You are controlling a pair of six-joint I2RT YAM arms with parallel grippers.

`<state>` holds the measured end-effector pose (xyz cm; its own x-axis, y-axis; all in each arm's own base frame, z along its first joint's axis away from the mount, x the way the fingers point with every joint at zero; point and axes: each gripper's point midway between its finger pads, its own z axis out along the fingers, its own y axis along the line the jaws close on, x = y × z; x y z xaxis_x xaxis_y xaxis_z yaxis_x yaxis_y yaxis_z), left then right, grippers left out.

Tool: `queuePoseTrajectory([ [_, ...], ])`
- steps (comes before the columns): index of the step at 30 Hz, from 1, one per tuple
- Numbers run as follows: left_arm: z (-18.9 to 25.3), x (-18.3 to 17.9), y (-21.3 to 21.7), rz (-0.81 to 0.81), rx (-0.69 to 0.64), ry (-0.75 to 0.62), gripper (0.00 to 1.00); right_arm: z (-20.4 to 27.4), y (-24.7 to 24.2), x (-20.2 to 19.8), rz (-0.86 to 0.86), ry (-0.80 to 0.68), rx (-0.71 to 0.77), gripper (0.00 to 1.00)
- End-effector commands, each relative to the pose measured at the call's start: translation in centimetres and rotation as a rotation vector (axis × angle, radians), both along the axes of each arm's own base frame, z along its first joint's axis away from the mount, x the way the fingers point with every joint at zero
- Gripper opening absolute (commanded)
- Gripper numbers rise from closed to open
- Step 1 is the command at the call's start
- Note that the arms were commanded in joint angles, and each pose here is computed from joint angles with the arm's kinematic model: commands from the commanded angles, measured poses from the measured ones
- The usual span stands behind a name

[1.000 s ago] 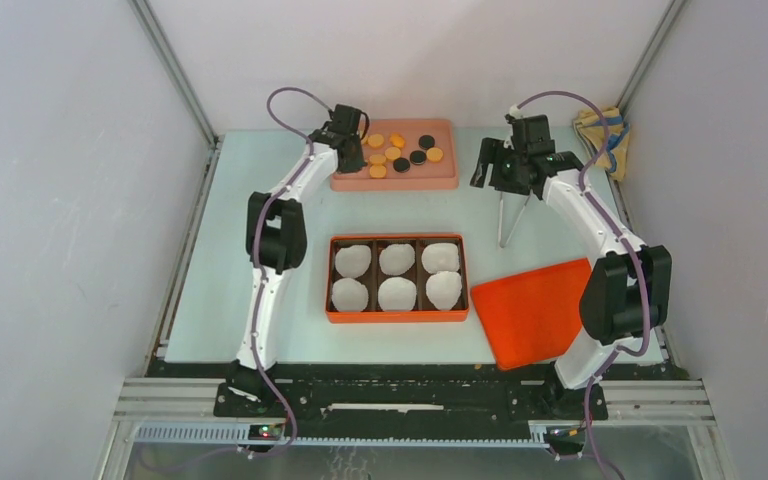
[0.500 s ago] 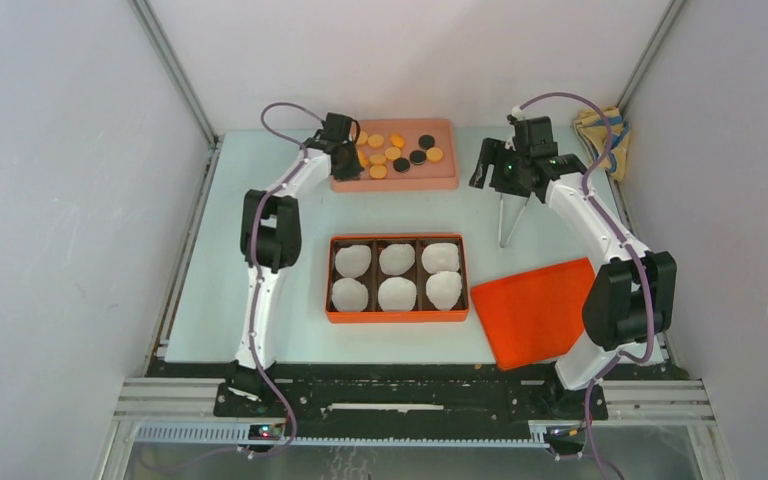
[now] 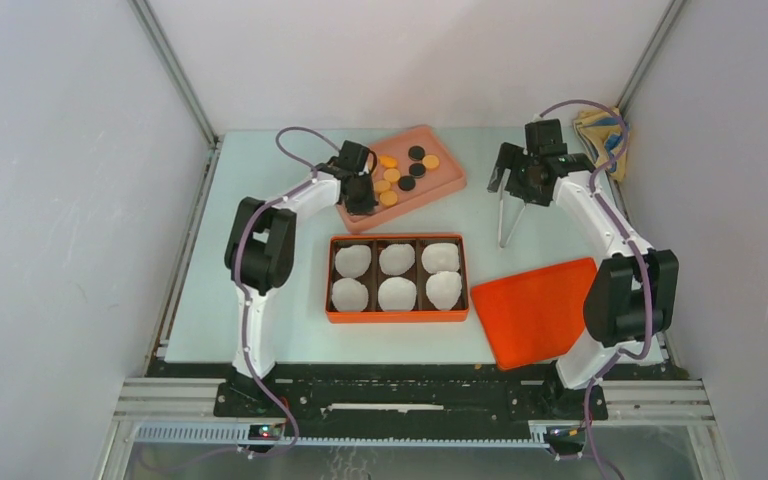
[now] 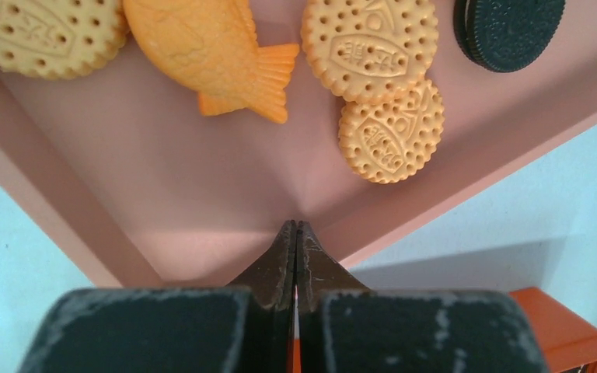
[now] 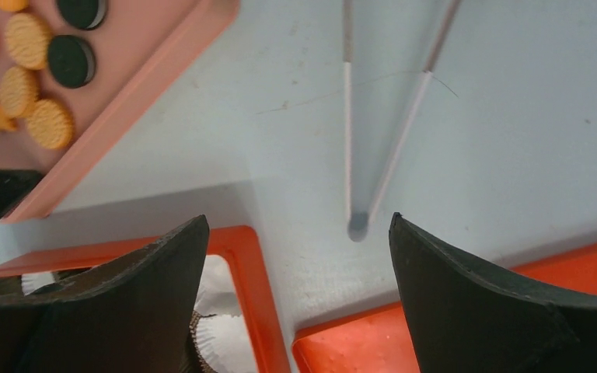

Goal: Pack the cookies

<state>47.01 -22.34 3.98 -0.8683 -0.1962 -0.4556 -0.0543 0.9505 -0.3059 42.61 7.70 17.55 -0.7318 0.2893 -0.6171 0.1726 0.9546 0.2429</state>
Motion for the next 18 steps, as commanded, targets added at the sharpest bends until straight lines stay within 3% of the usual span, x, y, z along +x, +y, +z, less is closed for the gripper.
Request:
queuePoseTrajectory([
  [1, -0.4, -3.1, 1.4, 0.002, 0.032, 0.066, 0.00, -3.1, -2.5, -1.2, -0.104, 0.128, -0.006, 0.95],
  [11, -1.0, -7.7, 2.7, 0.007, 0.010, 0.089, 0.00, -9.8, -2.8, -1.5, -0.123, 0.304, 0.006, 0.99],
  [18, -1.2, -9.8, 3.4, -0.013, 0.014, 0.085, 0.00, -13.0, -2.9, 0.9, -0.140, 0.373, -0.012, 1.00],
])
